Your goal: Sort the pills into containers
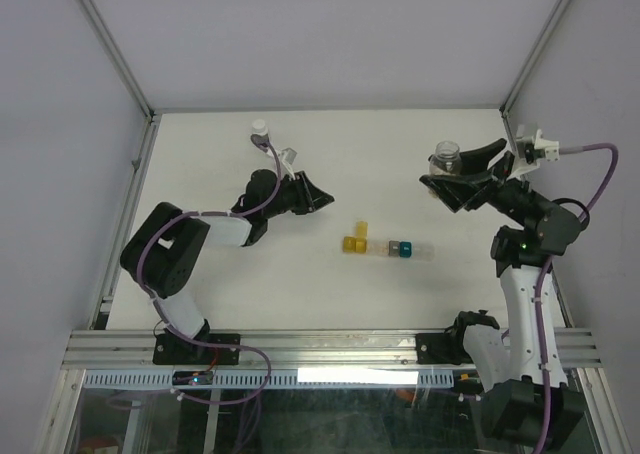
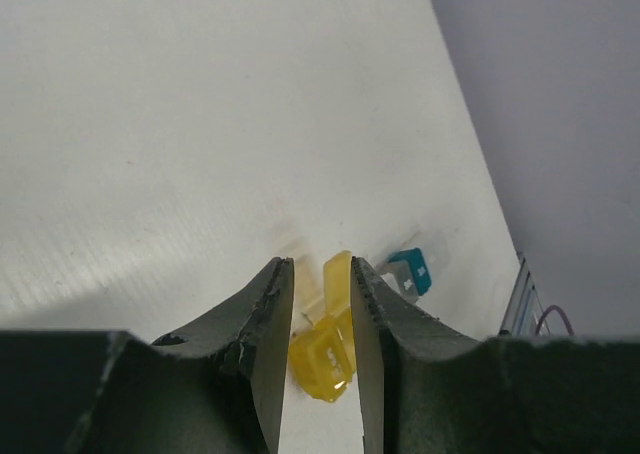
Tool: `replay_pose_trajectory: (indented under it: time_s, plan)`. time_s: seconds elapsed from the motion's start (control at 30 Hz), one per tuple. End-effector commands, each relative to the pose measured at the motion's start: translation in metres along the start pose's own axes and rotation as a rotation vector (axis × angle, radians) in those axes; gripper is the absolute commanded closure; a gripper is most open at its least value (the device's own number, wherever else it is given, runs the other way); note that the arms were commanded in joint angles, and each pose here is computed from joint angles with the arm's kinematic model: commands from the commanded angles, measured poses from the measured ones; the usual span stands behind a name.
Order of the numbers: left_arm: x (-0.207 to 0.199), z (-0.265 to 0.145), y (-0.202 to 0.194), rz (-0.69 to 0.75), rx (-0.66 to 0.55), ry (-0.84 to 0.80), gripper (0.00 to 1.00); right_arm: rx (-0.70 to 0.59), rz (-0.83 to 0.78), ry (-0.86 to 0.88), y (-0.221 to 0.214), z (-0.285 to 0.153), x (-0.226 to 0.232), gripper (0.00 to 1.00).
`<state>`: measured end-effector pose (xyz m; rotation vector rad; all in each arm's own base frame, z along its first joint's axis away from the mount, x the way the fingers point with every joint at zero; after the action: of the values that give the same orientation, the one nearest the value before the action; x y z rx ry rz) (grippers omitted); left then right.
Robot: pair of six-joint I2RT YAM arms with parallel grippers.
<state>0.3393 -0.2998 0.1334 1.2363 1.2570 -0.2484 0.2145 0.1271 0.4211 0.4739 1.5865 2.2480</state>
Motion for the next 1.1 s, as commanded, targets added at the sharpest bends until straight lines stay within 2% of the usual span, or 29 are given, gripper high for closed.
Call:
replay_pose_trajectory:
  time_s: [0.0, 0.1, 0.43, 0.8, 0.93, 1.07]
  plan:
    - [0.011, 0.028, -0.006, 0.025, 0.022, 0.113, 0.70, 0.011, -0.062, 0.061, -0.017, -0.005, 0.017, 1.00]
    - [0.022, 0.040, -0.016, 0.009, 0.049, 0.149, 0.72, 0.054, -0.079, 0.020, -0.021, -0.006, 0.012, 1.00]
    - [0.034, 0.052, -0.067, -0.040, 0.128, 0.236, 0.83, 0.073, -0.082, 0.024, -0.032, -0.011, 0.013, 1.00]
    - [0.010, 0.029, -0.112, -0.040, 0.185, 0.211, 0.83, 0.125, -0.085, -0.027, -0.037, -0.014, 0.000, 1.00]
    - [-0.003, 0.017, -0.122, -0.040, 0.182, 0.187, 0.83, 0.146, -0.050, 0.027, -0.042, -0.013, 0.002, 1.00]
    - [-0.018, 0.009, -0.128, -0.027, 0.192, 0.153, 0.83, 0.201, -0.083, 0.089, -0.050, -0.017, 0.007, 1.00]
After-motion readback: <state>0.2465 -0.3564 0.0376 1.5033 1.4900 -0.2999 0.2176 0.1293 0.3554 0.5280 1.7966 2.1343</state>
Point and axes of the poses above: each gripper's point midway between its finger pads, its own z axis out along the fingers, its own x axis along the line the jaws close on, y = z × x, the point moved 1 cm from there along -z, back along the fingers, and after that the axes turned 6 degrees about -z, right-handed, at the moved point
